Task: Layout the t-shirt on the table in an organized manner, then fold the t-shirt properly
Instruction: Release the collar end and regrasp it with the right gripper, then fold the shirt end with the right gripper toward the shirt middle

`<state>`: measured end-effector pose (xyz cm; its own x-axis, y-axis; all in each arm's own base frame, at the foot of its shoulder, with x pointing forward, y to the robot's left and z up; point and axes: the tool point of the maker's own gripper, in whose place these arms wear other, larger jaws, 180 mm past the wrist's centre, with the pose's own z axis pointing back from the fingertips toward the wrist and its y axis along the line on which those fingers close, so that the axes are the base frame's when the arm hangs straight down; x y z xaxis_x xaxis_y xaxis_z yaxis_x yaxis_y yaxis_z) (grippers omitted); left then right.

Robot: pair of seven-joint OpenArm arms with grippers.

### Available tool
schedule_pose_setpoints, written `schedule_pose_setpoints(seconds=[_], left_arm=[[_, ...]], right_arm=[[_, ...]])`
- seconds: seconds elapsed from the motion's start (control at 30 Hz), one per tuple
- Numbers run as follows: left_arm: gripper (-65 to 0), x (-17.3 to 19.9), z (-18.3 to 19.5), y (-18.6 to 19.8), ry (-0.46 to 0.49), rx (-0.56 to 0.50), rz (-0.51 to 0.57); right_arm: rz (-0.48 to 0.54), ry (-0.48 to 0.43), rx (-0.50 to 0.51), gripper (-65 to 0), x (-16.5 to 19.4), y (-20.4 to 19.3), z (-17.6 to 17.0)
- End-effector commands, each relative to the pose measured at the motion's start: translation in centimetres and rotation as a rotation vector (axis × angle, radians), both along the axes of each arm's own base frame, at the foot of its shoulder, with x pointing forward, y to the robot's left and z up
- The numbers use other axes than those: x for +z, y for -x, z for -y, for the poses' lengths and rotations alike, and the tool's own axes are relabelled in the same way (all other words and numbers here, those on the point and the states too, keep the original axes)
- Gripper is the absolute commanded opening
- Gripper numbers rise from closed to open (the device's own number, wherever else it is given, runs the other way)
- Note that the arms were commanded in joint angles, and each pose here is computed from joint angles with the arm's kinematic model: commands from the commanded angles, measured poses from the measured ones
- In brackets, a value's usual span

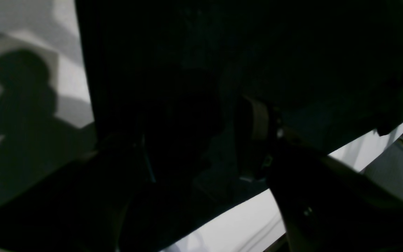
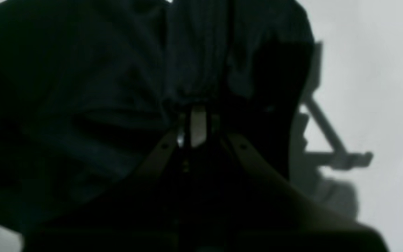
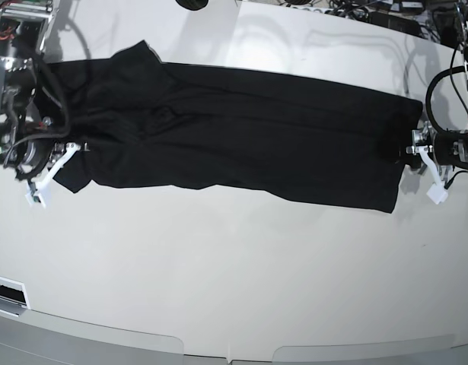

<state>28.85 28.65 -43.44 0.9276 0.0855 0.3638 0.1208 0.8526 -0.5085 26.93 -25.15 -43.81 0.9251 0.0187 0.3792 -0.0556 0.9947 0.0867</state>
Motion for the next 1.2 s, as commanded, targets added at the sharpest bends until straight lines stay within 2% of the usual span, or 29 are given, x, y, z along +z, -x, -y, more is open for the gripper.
schedule_pose_setpoints(seconds=[0.0,0.2,0.27,0.37,0.43,0.63,0.7,0.8,0.87,0.93,1.0,1.07,1.17], left_arm=[[-32.5,1.5,-0.9,-1.2,-0.01,0.008,0.049],[-32.5,1.8,-1.0,-1.7,-0.005,0.02,0.071],[-32.5,1.8,-1.0,-1.8,-0.005,0.021,0.073],[-32.5,1.8,-1.0,-1.8,-0.004,0.022,0.074],[-32.5,1.8,-1.0,-1.8,-0.004,0.023,0.077],[-32.5,3.2,-2.5,-2.8,0.012,0.095,0.13],[-32.5,4.2,-3.5,-3.4,0.023,0.143,0.171],[-32.5,5.6,-5.1,-3.9,0.037,0.201,0.229],[-32.5,6.1,-5.9,-3.8,0.036,0.226,0.243],[-32.5,6.1,-6.4,-3.6,0.031,0.237,0.245],[-32.5,6.0,-6.7,-3.3,0.024,0.241,0.242],[-32.5,5.8,-6.9,-3.1,0.017,0.246,0.241],[-32.5,5.4,-7.1,-2.9,-0.008,0.252,0.244]], right_arm=[[0.052,0.033,-0.009,-65.0,0.9,-0.8,1.0],[0.059,0.156,-0.111,-64.8,1.0,-1.0,3.7],[0.062,0.157,-0.131,-57.8,1.1,-1.1,3.9],[0.075,0.122,-0.138,-43.2,1.2,-1.5,3.4],[0.099,0.113,-0.146,-39.5,1.9,-2.3,3.5],[0.251,0.134,-0.231,-39.5,7.2,-4.3,6.6],[0.293,0.099,-0.218,-39.7,9.0,-4.1,6.9],[0.321,-0.053,-0.093,-41.2,10.1,-3.5,4.8],[0.325,-0.145,-0.012,-49.0,9.9,-2.6,2.8],[0.332,-0.209,0.118,-63.3,9.2,-1.1,0.4],[0.313,-0.283,0.148,-65.0,8.1,0.6,-1.5],[0.292,-0.297,0.166,-65.0,6.9,1.5,-2.8],[0.251,-0.237,0.216,-65.0,4.7,2.4,-4.0]])
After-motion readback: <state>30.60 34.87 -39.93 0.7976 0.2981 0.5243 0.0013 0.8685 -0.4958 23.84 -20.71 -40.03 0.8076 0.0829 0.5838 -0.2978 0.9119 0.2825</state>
